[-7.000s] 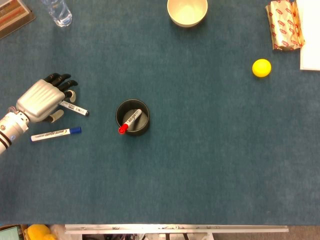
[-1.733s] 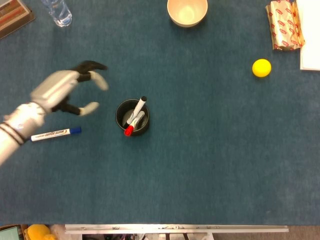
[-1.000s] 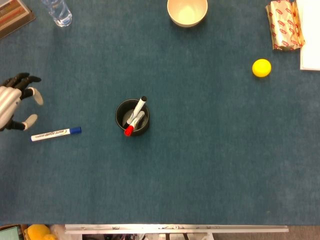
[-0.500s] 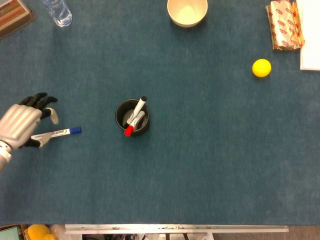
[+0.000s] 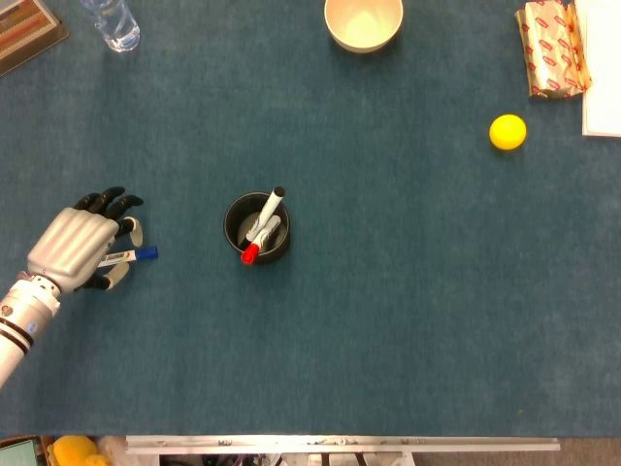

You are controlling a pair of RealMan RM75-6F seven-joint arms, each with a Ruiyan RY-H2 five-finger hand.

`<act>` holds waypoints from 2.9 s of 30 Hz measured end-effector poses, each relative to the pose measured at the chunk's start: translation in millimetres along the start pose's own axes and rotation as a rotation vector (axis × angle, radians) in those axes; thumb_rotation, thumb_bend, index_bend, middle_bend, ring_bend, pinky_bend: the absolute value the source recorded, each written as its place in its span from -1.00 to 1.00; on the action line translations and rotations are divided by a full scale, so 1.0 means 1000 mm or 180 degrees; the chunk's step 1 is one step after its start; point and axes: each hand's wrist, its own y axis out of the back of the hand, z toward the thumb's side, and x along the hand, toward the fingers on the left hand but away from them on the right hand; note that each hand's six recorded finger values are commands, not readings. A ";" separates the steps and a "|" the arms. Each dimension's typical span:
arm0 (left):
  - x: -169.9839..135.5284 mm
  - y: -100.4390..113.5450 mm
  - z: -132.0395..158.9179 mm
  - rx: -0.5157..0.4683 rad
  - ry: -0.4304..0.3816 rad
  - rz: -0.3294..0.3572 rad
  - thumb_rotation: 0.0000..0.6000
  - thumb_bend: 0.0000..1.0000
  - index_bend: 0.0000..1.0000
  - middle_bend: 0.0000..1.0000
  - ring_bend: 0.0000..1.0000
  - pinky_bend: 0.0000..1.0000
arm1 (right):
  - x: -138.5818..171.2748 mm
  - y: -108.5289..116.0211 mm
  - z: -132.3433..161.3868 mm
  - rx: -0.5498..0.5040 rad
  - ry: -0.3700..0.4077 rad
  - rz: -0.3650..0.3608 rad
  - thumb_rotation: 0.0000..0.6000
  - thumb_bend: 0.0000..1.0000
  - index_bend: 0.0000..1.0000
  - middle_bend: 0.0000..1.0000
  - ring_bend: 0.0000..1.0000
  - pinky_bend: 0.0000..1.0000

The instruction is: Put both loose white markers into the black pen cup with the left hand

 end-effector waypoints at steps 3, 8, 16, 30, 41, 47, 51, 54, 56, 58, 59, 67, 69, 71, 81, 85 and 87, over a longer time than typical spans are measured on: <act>0.001 -0.004 0.000 0.0011 0.0016 -0.0013 1.00 -0.35 -0.17 -0.70 -0.87 -0.67 | 0.001 0.000 -0.001 -0.0001 -0.0002 -0.0003 1.00 -0.74 -0.59 -0.39 -0.68 -0.37; 0.003 -0.010 0.001 0.0033 0.0034 -0.0019 1.00 -0.35 -0.17 -0.70 -0.87 -0.67 | 0.001 0.001 -0.002 -0.0001 -0.0007 -0.0005 1.00 -0.74 -0.59 -0.39 -0.68 -0.37; 0.007 -0.014 0.001 0.0071 0.0047 -0.0006 1.00 -0.35 -0.15 -0.70 -0.87 -0.67 | 0.003 0.002 -0.004 0.0001 -0.0021 -0.0013 1.00 -0.74 -0.59 -0.39 -0.68 -0.37; 0.010 -0.020 0.002 0.0075 0.0035 0.0019 1.00 -0.35 -0.14 -0.70 -0.87 -0.67 | 0.004 0.003 -0.005 0.0010 -0.0036 -0.0013 1.00 -0.74 -0.59 -0.39 -0.68 -0.37; 0.013 -0.022 0.005 0.0060 0.0010 0.0038 1.00 -0.35 -0.07 -0.70 -0.86 -0.67 | 0.005 0.005 -0.007 0.0011 -0.0052 -0.0025 1.00 -0.74 -0.59 -0.39 -0.68 -0.37; 0.015 -0.023 0.005 0.0073 0.0004 0.0035 1.00 -0.35 -0.04 -0.69 -0.86 -0.67 | 0.006 0.006 -0.007 0.0012 -0.0058 -0.0035 1.00 -0.74 -0.59 -0.39 -0.68 -0.37; 0.014 -0.023 0.005 0.0074 0.0001 0.0038 1.00 -0.36 -0.04 -0.69 -0.86 -0.67 | 0.007 0.006 -0.008 0.0014 -0.0066 -0.0036 1.00 -0.74 -0.59 -0.39 -0.68 -0.37; 0.013 -0.024 0.004 0.0093 0.0002 0.0028 1.00 -0.35 -0.06 -0.69 -0.86 -0.67 | 0.007 0.006 -0.008 0.0014 -0.0068 -0.0035 1.00 -0.74 -0.59 -0.39 -0.68 -0.37; 0.013 -0.025 0.003 0.0097 0.0007 0.0016 1.00 -0.35 -0.06 -0.69 -0.86 -0.67 | 0.007 0.006 -0.008 0.0014 -0.0068 -0.0035 1.00 -0.74 -0.59 -0.39 -0.68 -0.37; 0.012 -0.026 0.002 0.0096 0.0015 0.0013 1.00 -0.35 -0.07 -0.69 -0.86 -0.67 | 0.007 0.006 -0.008 0.0013 -0.0066 -0.0033 1.00 -0.74 -0.59 -0.39 -0.68 -0.37; 0.012 -0.026 0.002 0.0094 0.0017 0.0018 1.00 -0.35 -0.08 -0.69 -0.86 -0.67 | 0.007 0.006 -0.008 0.0014 -0.0065 -0.0033 1.00 -0.74 -0.59 -0.39 -0.68 -0.37; 0.011 -0.028 0.001 0.0112 0.0014 0.0024 1.00 -0.36 -0.05 -0.69 -0.85 -0.67 | 0.008 0.007 -0.008 0.0011 -0.0063 -0.0042 1.00 -0.74 -0.59 -0.39 -0.68 -0.37; 0.011 -0.029 0.001 0.0117 0.0011 0.0022 1.00 -0.36 -0.02 -0.69 -0.85 -0.67 | 0.008 0.007 -0.008 0.0012 -0.0064 -0.0044 1.00 -0.74 -0.59 -0.39 -0.68 -0.37; 0.011 -0.029 0.001 0.0117 0.0012 0.0022 1.00 -0.35 0.01 -0.69 -0.85 -0.67 | 0.008 0.008 -0.008 0.0011 -0.0067 -0.0046 1.00 -0.74 -0.59 -0.39 -0.68 -0.37; 0.012 -0.027 0.000 0.0089 0.0019 0.0051 1.00 -0.35 0.14 -0.64 -0.83 -0.67 | 0.010 0.010 -0.009 0.0006 -0.0083 -0.0065 1.00 -0.74 -0.59 -0.39 -0.68 -0.37; 0.012 -0.025 0.000 0.0061 0.0021 0.0078 1.00 -0.35 0.16 -0.63 -0.83 -0.67 | 0.011 0.010 -0.010 0.0003 -0.0092 -0.0070 1.00 -0.74 -0.59 -0.39 -0.68 -0.37; 0.012 -0.023 0.000 0.0030 0.0019 0.0098 1.00 -0.36 0.17 -0.62 -0.82 -0.67 | 0.011 0.011 -0.010 -0.0001 -0.0092 -0.0075 1.00 -0.74 -0.59 -0.39 -0.68 -0.37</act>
